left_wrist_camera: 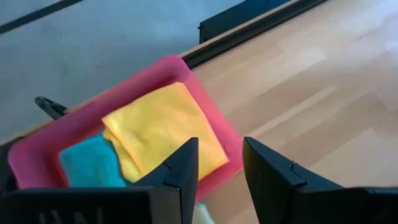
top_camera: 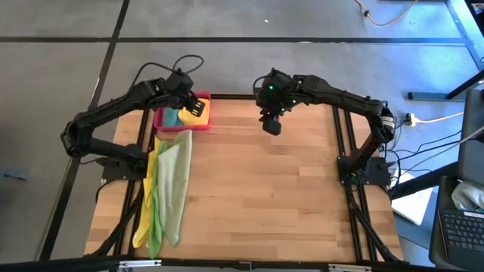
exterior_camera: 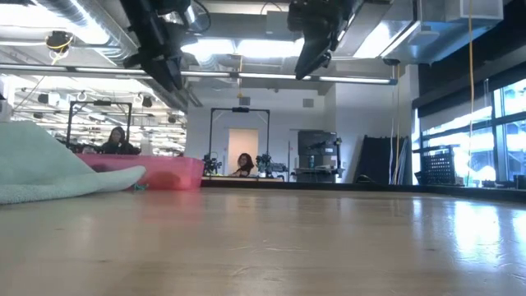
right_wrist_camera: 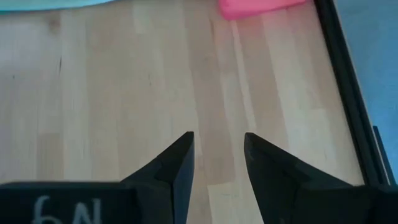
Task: Fold microfiber towels
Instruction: Fold the light green microfiber towel
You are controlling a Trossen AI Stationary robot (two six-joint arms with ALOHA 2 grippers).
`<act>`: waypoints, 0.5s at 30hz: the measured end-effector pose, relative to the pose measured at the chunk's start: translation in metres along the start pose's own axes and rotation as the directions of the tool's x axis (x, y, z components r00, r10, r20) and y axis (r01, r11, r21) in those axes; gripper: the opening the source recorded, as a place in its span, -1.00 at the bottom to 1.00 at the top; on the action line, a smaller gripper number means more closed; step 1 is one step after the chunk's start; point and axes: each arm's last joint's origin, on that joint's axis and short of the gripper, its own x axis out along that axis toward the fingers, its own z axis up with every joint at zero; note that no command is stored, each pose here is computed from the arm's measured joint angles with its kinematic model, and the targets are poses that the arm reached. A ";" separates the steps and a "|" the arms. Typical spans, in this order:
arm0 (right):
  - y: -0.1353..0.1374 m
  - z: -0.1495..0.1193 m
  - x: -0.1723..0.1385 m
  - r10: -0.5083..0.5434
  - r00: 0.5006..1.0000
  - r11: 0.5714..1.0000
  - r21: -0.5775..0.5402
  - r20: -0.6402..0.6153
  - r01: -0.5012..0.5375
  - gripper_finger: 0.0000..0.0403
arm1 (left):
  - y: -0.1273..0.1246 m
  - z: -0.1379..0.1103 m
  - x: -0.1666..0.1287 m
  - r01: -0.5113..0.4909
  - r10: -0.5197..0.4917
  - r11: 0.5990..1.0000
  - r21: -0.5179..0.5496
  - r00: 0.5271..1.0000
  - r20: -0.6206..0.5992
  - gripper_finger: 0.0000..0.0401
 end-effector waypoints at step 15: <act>-0.001 -0.010 -0.002 0.064 0.995 0.990 -0.124 -0.081 -0.073 -0.29 | -0.020 -0.014 -0.006 -0.022 0.021 0.996 -0.081 1.000 -0.006 -0.42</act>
